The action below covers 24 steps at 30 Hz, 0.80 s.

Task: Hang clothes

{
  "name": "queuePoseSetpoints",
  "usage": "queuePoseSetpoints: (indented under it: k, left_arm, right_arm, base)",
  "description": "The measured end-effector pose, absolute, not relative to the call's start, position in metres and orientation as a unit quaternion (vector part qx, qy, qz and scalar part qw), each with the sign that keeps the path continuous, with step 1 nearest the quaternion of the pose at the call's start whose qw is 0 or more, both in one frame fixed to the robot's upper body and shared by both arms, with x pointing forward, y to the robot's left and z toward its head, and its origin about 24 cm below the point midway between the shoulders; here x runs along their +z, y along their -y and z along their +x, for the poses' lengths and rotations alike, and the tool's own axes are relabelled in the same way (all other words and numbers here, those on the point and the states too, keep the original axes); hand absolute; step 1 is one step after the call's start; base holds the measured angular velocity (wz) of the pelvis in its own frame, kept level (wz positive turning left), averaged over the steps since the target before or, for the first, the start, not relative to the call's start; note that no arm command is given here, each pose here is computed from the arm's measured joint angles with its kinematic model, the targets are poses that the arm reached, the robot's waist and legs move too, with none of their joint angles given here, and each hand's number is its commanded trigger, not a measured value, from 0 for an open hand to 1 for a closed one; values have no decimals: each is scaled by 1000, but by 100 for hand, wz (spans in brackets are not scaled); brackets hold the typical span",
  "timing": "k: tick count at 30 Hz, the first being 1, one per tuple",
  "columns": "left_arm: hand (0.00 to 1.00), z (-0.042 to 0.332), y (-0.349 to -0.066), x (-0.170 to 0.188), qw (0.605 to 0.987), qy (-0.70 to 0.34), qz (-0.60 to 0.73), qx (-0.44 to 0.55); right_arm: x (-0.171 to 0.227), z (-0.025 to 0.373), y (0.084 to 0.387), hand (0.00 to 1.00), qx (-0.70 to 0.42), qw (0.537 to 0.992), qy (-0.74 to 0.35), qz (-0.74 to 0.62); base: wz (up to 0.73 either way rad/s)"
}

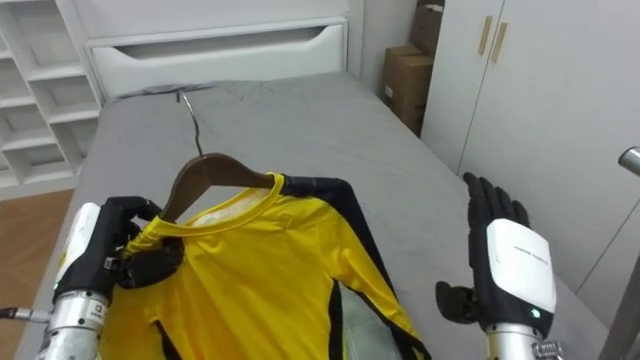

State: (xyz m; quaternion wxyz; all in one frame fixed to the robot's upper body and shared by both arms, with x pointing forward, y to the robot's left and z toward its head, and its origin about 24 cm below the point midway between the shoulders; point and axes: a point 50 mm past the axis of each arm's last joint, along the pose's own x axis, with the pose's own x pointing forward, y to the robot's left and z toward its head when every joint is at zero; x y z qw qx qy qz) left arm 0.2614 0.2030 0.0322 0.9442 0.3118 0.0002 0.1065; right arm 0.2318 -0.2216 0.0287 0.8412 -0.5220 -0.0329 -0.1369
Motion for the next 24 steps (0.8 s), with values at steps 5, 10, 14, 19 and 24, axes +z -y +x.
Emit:
queuePoseSetpoints:
  k: [5,10,14,19,24]
  left_arm:
    - [100,262,-192,43,947,29,307,90]
    - [100,263,-188,51,949,43,304,72]
    - [100,263,-187,51,950,40,304,59]
    - [100,263,-186,50,950,37,305,50]
    - [100,264,-185,51,951,38,305,43]
  right_arm:
    - [33,235,212,0,-113,843,50,-524]
    - [45,238,208,0,-110,840,74,-526]
    - [49,240,204,0,-105,841,86,-524]
    - [49,240,202,0,-97,842,92,-523]
    - [53,245,196,0,-89,837,107,-529]
  base:
    - [0]
    - [0]
    - [0]
    - [0]
    - [0]
